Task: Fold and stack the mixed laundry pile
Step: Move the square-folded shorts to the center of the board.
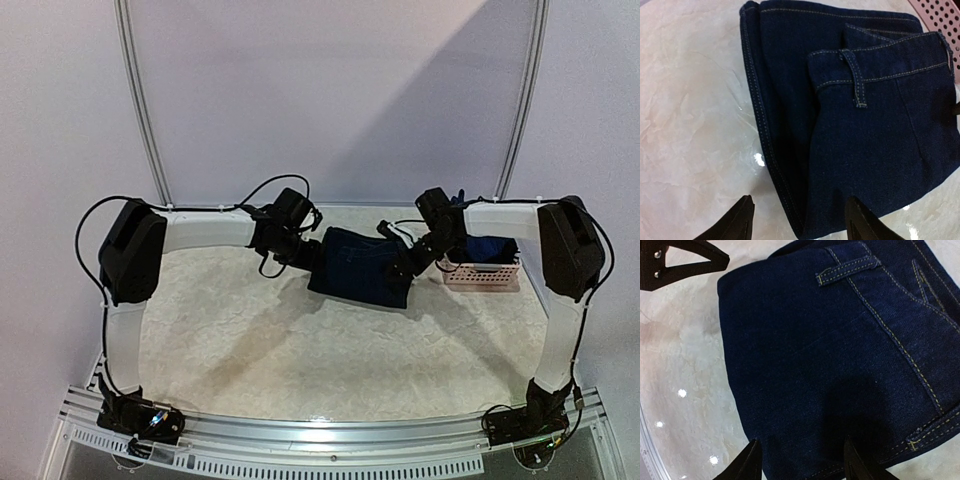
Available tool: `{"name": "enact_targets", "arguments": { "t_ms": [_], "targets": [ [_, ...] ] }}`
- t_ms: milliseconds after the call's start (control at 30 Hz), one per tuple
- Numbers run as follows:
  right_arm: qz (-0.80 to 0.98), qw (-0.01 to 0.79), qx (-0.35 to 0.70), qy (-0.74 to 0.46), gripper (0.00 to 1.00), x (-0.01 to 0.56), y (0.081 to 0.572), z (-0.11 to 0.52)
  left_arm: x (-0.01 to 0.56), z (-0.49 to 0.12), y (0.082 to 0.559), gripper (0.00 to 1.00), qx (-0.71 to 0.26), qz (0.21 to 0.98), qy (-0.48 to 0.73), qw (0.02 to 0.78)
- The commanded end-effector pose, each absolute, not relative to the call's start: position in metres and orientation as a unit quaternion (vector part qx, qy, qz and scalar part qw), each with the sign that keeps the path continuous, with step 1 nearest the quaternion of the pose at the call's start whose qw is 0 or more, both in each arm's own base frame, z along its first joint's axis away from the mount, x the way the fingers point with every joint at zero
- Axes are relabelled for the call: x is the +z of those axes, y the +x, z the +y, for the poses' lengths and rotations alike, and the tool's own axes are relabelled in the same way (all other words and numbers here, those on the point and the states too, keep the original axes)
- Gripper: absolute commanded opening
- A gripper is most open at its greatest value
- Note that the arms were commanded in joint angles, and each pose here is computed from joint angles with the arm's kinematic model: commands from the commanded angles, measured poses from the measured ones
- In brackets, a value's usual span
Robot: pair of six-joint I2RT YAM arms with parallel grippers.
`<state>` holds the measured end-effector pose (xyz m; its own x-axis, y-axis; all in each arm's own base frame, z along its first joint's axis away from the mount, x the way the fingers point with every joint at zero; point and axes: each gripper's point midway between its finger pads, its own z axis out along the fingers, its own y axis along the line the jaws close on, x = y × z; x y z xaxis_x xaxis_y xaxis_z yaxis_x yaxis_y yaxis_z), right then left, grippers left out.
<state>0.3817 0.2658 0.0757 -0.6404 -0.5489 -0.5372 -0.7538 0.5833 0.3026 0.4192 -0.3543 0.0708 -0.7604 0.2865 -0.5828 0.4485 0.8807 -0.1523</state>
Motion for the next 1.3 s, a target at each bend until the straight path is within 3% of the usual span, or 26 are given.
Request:
{"name": "enact_targets", "arguments": {
  "t_ms": [0,133,300,400,600,900,933,1000,1067,1267],
  "targets": [
    [0.879,0.155,0.244,-0.379,0.55,0.049,0.374,0.263,0.049,-0.378,0.405,0.62,-0.204,0.927,0.209,0.236],
    [0.880,0.152,0.244,-0.379,0.55,0.043,0.373,0.263,0.037,-0.382,0.400,0.52,-0.216,0.928,0.211,0.218],
    [0.879,0.146,0.247,-0.382,0.54,0.043,0.370,0.263,0.034,-0.375,0.388,0.13,-0.212,0.936,0.196,0.201],
    [0.874,0.138,0.260,-0.387,0.54,0.055,0.359,0.263,0.048,-0.369,0.364,0.00,-0.216,0.934,0.190,0.210],
    [0.850,0.136,0.291,-0.418,0.54,0.095,0.303,0.259,0.061,-0.358,0.275,0.00,-0.211,0.932,0.206,0.209],
    [0.831,0.164,0.309,-0.431,0.56,0.148,0.243,0.236,0.027,-0.324,0.160,0.00,-0.191,0.950,0.164,0.183],
    [0.830,0.167,0.307,-0.434,0.57,0.151,0.241,0.235,0.026,-0.321,0.151,0.05,-0.190,0.952,0.157,0.181],
    [0.829,0.166,0.306,-0.438,0.57,0.153,0.241,0.235,0.034,-0.315,0.140,0.26,-0.173,0.952,0.158,0.196],
    [0.828,0.158,0.308,-0.441,0.58,0.149,0.245,0.239,0.056,-0.312,0.143,0.40,-0.163,0.946,0.159,0.230],
    [0.823,0.150,0.305,-0.455,0.60,0.132,0.275,0.271,0.119,-0.293,0.180,0.55,-0.156,0.921,0.104,0.342]
  ]
}}
